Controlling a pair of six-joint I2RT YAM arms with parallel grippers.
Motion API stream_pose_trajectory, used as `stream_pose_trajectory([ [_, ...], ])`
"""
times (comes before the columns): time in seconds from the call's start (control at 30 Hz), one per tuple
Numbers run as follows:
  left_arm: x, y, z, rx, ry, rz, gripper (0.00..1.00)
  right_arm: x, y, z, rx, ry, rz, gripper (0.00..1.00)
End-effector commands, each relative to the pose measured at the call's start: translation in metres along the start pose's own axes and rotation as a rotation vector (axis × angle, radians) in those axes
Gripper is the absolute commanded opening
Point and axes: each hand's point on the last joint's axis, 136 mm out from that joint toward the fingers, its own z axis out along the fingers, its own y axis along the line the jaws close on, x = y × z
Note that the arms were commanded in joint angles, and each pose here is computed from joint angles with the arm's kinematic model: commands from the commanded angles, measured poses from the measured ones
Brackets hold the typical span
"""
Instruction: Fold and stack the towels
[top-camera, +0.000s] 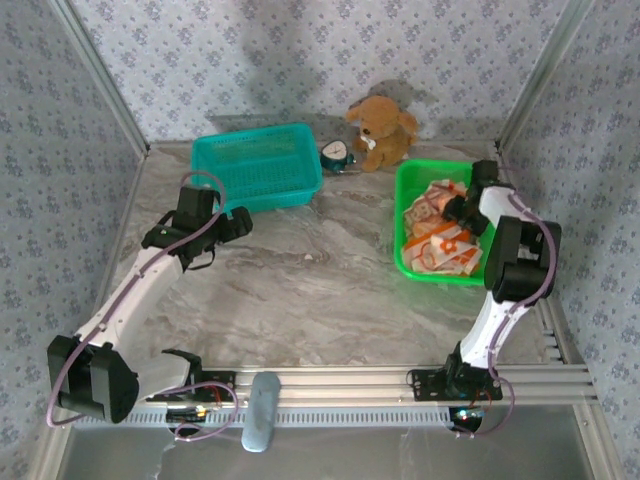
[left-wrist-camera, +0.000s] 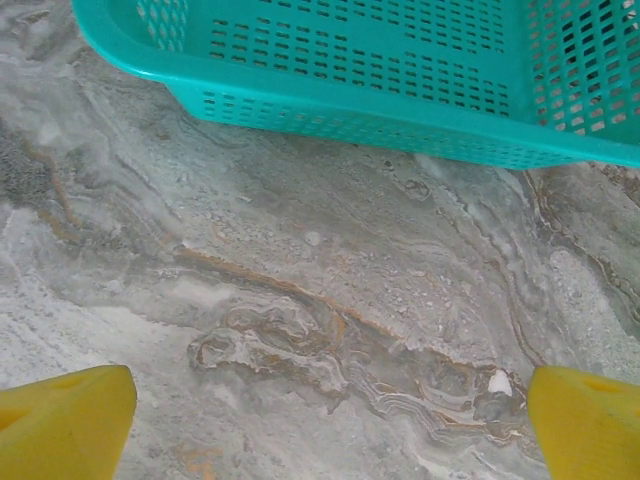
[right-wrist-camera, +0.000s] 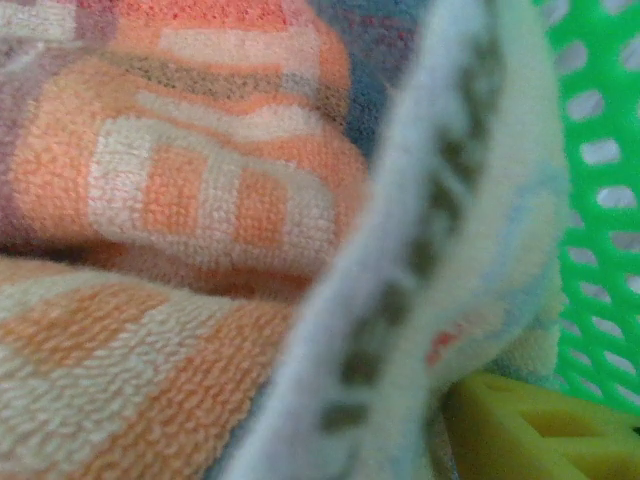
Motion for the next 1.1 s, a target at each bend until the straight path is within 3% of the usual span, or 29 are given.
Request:
stream_pose_trajectory([
  [0.0,-0.010,0.000,-0.009,-0.029,-0.014,0.001,1.00,-0.018,-0.005,0.011,0.011,0.044,-0.021,0.68],
  [0.2,-0.013,0.000,-0.009,-0.047,-0.013,0.003,1.00,-0.082,-0.007,0.021,0.055,0.000,-0.082,0.70],
  [0.33,-0.017,-0.005,-0.006,-0.043,-0.004,0.011,1.00,-0.114,-0.001,-0.007,0.047,-0.075,-0.073,0.73],
  [0.4,-0.019,-0.006,-0.005,-0.043,-0.008,0.010,1.00,-0.117,0.008,-0.026,0.035,-0.108,-0.073,0.82],
  [0.63,-0.017,-0.008,0.006,-0.023,-0.020,-0.001,1.00,-0.079,0.030,-0.070,0.072,-0.141,-0.109,0.83],
  [0.9,-0.017,-0.012,0.013,-0.011,-0.010,0.008,1.00,-0.003,0.037,-0.054,0.079,-0.026,-0.122,0.78],
  [1.0,-0.017,-0.011,0.010,-0.013,-0.007,0.020,1.00,0.015,0.028,-0.038,0.105,0.023,-0.112,0.71],
  [1.07,-0.017,-0.011,0.008,-0.018,-0.005,0.028,1.00,0.019,0.026,-0.033,0.109,0.032,-0.116,0.56],
])
